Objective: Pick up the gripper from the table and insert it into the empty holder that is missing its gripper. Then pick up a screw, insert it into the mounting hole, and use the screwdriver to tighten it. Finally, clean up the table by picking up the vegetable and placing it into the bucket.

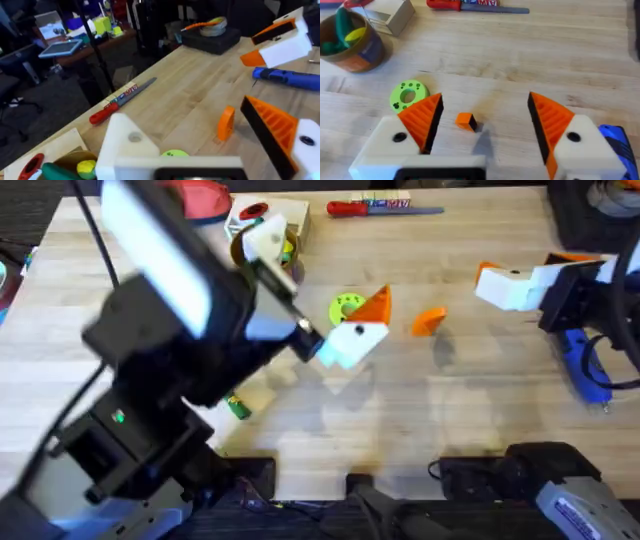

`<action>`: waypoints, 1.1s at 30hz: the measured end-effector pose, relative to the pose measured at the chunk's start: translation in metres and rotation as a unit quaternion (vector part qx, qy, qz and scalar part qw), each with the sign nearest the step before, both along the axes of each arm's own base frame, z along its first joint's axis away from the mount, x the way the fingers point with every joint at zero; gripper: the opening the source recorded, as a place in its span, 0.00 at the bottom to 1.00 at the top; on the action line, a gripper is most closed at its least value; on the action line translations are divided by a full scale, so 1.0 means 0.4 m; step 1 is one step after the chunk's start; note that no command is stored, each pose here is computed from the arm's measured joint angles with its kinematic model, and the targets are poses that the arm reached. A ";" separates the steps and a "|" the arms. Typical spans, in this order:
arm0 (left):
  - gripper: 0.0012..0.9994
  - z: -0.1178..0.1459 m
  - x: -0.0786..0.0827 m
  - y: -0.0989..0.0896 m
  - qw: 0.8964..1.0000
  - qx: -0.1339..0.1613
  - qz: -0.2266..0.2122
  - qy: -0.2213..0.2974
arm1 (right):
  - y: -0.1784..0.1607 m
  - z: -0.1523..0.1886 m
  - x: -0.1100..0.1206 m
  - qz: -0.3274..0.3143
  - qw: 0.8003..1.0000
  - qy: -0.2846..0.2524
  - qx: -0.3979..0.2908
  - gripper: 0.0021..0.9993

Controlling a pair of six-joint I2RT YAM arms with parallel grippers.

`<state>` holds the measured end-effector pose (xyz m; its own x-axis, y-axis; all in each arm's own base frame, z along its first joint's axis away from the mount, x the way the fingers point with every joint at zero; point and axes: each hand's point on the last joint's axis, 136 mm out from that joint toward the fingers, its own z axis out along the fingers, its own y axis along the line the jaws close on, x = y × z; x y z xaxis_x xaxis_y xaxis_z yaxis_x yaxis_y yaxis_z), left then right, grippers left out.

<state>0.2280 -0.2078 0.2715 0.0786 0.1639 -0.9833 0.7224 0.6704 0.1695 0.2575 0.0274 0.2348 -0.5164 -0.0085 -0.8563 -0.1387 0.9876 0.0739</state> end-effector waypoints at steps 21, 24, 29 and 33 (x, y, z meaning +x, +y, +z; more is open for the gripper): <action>0.99 -0.168 -0.112 0.117 0.996 -0.061 0.015 -0.070 | 0.000 0.000 0.000 0.000 1.000 0.000 0.000 0.99; 0.99 -0.214 -0.102 0.124 0.998 -0.039 0.022 -0.039 | 0.000 0.000 0.000 0.000 1.000 0.000 0.000 0.99; 0.99 -0.278 -0.080 0.152 0.999 -0.012 0.050 0.007 | 0.000 0.000 0.000 0.000 1.000 0.000 0.000 0.99; 0.99 -0.278 -0.060 0.181 0.997 -0.012 0.078 0.007 | 0.000 0.000 0.000 0.000 1.000 0.000 0.000 0.99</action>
<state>0.2041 -0.1354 0.1603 0.0405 0.1486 -0.9881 0.6107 0.7790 0.1422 0.2575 0.0274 0.2348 -0.5167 -0.0085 -0.8561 -0.1387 0.9876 0.0739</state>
